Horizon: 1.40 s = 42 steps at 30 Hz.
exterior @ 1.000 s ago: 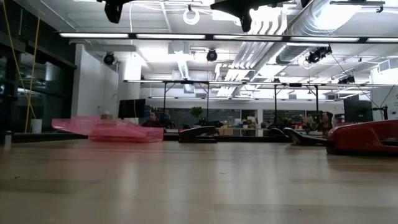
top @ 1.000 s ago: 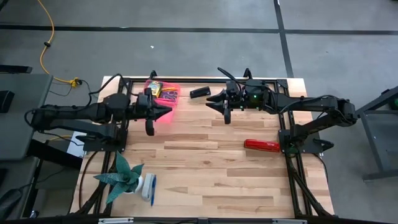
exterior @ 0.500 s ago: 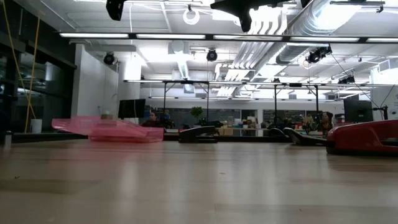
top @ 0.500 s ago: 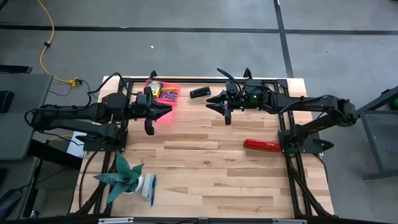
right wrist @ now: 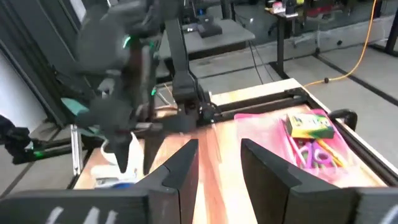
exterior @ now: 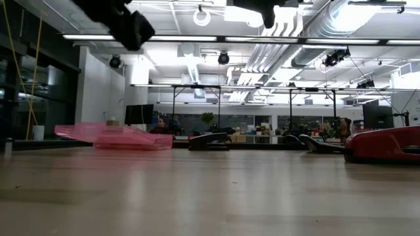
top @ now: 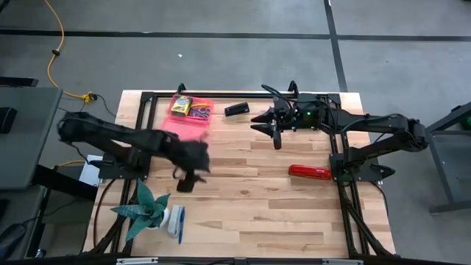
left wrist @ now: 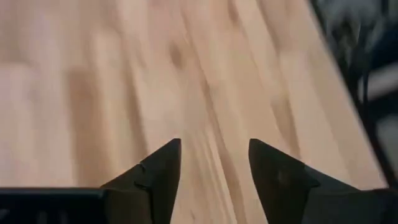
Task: Pack school essentials
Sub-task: Put the blue pen into the pink supply box
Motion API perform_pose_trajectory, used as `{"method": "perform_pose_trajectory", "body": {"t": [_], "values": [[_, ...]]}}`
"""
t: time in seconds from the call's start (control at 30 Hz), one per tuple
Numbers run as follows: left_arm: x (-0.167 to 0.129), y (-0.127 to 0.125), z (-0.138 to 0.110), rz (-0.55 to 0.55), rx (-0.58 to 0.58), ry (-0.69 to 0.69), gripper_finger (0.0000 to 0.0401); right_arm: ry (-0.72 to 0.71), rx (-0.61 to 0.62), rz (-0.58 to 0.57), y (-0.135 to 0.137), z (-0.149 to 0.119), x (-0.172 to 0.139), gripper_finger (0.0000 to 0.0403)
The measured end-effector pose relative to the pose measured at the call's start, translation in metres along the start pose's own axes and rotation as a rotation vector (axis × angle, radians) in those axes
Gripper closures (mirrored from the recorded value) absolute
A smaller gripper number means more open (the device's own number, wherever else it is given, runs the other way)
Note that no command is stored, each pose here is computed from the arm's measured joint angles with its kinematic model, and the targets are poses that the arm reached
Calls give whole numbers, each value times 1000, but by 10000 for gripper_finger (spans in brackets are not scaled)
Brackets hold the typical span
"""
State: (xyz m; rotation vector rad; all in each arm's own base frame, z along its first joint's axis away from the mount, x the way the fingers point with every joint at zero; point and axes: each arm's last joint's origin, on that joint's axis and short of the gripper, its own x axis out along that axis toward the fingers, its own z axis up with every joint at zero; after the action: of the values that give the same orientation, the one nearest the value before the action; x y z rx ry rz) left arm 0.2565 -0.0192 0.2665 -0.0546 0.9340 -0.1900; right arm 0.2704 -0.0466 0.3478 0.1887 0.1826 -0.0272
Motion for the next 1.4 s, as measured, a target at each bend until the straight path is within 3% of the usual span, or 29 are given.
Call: {"method": "perform_pose_trajectory", "body": {"t": [0.1, 0.2, 0.37, 0.53, 0.67, 0.87, 1.23, 1.4], "values": [[28, -14, 2, -33, 77, 188, 221, 15, -4, -3, 0, -1, -2, 290], [53, -27, 7, -62, 144, 290, 230, 23, -3, -4, 0, -1, -2, 290], [83, -49, 13, -110, 205, 432, 285, 47, -26, -8, 0, -4, -2, 290], [108, -62, 10, -137, 10, 629, 386, 57, -33, -9, 0, -5, -2, 290], [127, -66, -3, -90, -159, 783, 395, 57, -41, -9, 0, -5, -2, 290], [146, -76, -25, -77, -272, 996, 400, 57, -41, -9, 0, -5, -2, 290], [148, -92, -33, -75, -250, 1044, 401, 58, -41, -9, 0, -5, -2, 290], [154, -95, -37, -121, -302, 1017, 401, 58, -41, -9, 0, -5, -2, 290]]}}
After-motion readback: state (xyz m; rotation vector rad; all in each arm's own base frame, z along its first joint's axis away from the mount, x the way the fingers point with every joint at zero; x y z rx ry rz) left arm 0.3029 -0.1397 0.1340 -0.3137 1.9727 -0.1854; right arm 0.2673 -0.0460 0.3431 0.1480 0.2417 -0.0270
